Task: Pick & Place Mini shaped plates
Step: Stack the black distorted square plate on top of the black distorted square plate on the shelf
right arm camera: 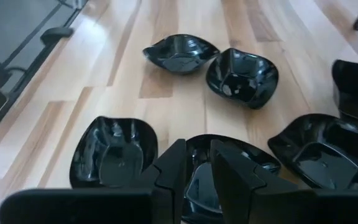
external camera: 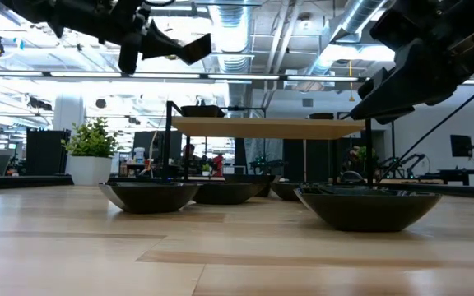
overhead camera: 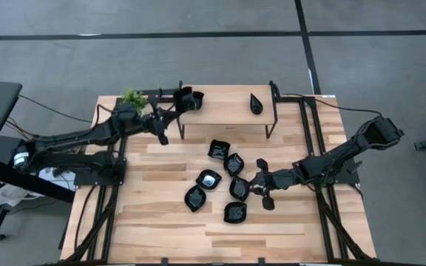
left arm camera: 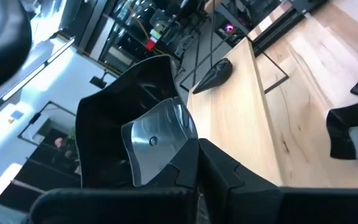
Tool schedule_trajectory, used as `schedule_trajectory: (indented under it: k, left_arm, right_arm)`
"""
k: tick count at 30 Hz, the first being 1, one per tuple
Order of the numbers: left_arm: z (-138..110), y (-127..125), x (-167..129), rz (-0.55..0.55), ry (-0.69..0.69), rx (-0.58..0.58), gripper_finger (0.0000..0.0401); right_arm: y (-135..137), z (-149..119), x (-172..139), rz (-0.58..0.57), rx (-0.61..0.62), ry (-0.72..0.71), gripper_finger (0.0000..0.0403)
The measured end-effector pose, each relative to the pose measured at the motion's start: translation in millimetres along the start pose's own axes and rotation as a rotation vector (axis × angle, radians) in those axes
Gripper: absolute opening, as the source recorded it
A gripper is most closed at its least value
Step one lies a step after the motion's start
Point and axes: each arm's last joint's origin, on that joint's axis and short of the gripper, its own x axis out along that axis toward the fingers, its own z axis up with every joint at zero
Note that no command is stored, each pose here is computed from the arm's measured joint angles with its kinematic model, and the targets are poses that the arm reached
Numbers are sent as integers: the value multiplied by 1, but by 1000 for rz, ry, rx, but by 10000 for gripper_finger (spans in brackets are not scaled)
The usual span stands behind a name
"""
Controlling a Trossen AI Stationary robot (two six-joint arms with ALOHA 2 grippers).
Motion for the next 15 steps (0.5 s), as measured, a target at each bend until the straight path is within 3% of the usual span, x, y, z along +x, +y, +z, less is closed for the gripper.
schedule_trajectory:
  k: [15]
  left_arm:
    - [-48, 13, 47, -140, 64, -32, 7]
  right_arm:
    - [6, -1, -2, -91, 105, -47, 70]
